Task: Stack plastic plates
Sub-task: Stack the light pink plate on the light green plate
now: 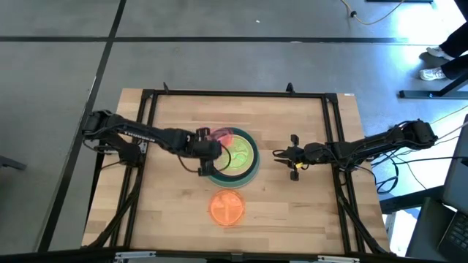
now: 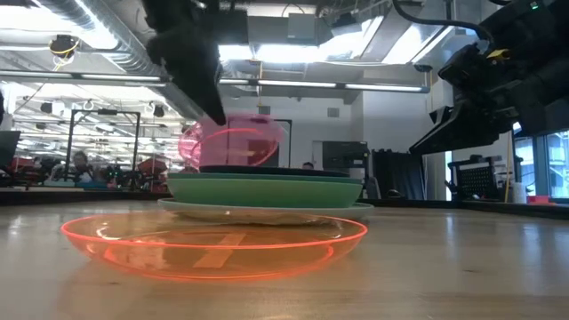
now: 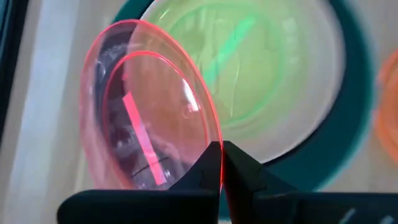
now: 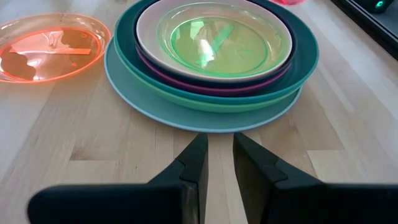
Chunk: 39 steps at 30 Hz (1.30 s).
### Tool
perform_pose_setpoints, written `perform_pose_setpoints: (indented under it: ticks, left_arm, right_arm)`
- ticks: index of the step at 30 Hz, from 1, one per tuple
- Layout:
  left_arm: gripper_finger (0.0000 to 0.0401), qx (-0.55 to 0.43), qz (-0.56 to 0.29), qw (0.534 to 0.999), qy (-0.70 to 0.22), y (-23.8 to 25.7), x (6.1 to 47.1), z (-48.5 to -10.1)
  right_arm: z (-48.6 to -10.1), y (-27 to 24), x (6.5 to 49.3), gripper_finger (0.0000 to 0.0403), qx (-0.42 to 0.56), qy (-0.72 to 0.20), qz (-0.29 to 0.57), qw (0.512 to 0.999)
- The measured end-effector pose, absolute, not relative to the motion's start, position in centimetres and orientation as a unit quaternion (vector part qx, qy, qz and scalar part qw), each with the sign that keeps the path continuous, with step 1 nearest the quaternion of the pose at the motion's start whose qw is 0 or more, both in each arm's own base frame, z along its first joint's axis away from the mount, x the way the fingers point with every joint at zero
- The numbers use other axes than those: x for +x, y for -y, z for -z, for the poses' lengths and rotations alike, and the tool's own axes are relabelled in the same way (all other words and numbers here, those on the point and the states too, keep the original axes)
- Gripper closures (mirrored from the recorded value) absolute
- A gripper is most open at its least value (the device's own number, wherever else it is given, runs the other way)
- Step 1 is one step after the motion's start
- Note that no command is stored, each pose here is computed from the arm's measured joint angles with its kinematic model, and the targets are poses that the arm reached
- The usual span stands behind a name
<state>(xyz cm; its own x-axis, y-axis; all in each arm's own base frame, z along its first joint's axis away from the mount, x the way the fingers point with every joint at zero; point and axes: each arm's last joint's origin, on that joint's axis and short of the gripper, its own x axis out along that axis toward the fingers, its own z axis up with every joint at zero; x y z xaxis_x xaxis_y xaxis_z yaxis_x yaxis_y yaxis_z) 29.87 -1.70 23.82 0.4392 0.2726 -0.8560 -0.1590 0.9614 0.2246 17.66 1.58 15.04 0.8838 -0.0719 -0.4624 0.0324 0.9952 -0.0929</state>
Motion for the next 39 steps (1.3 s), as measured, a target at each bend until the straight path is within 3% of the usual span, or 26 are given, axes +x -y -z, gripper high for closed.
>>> perform_pose_setpoints:
  ticks: [13, 23, 29, 39]
  left_arm:
    - [0.0397, 0.089, -0.044, 0.927, -0.362, 6.8, 32.7, -24.8]
    - [0.0397, 0.111, -0.051, 0.898, -0.423, 6.6, 34.2, -20.6]
    - [0.0395, 0.113, -0.058, 0.89, -0.438, 6.2, 34.1, -20.3]
    - [0.0311, 0.09, -0.056, 0.891, -0.442, 6.3, 33.9, -20.5]
  right_arm:
    - [-15.0, -1.6, 17.7, 0.0336, -0.04, -0.239, 0.027, 0.97]
    - [-15.0, -1.6, 17.7, 0.0336, -0.039, -0.24, 0.027, 0.97]
    - [-15.0, -1.6, 17.7, 0.0336, -0.039, -0.239, 0.028, 0.97]
    - [-15.0, -1.6, 17.7, 0.0336, -0.038, -0.239, 0.028, 0.97]
